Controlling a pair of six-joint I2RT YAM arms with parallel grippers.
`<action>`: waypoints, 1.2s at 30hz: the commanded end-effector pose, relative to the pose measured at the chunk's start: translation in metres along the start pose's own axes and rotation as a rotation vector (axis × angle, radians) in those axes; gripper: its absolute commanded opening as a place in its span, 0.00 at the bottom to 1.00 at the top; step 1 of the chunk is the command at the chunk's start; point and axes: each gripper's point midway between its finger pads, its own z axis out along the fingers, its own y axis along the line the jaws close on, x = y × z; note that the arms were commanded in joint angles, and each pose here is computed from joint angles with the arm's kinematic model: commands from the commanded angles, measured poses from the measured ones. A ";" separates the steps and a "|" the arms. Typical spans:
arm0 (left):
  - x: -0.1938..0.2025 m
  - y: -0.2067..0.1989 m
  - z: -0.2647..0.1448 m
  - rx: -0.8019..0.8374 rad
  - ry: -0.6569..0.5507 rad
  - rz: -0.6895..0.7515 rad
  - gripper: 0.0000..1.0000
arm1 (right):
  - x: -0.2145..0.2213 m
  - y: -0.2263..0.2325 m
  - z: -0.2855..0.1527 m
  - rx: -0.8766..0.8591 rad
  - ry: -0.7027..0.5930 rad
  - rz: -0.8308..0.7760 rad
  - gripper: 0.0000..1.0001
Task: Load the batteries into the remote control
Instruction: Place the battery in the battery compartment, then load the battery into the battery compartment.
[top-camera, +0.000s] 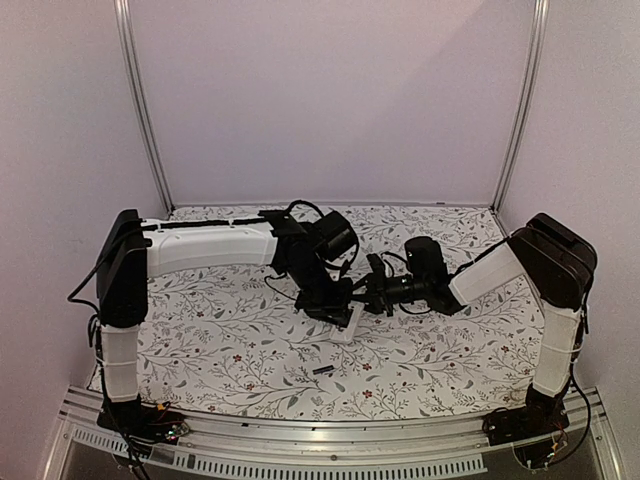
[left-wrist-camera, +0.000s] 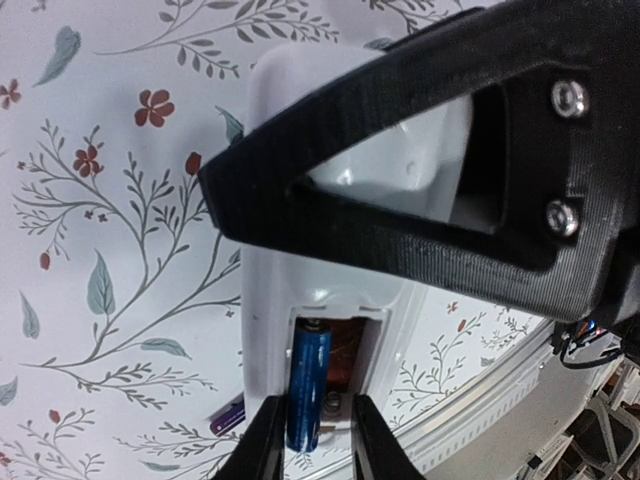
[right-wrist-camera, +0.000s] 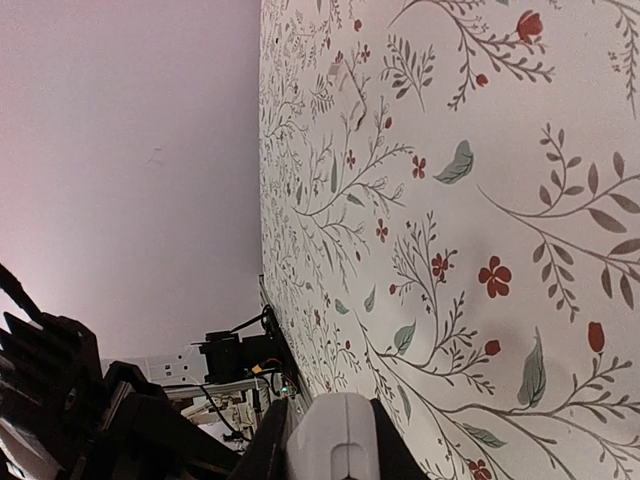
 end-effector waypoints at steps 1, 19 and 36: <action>0.004 0.011 0.003 -0.055 0.005 0.003 0.25 | 0.000 0.022 0.000 -0.094 0.021 -0.025 0.00; -0.027 -0.009 -0.058 0.025 -0.235 0.101 0.36 | 0.007 0.018 -0.009 -0.099 0.031 -0.019 0.00; 0.010 -0.028 -0.151 0.270 -0.728 0.857 0.63 | 0.026 0.043 -0.018 -0.173 0.135 -0.086 0.00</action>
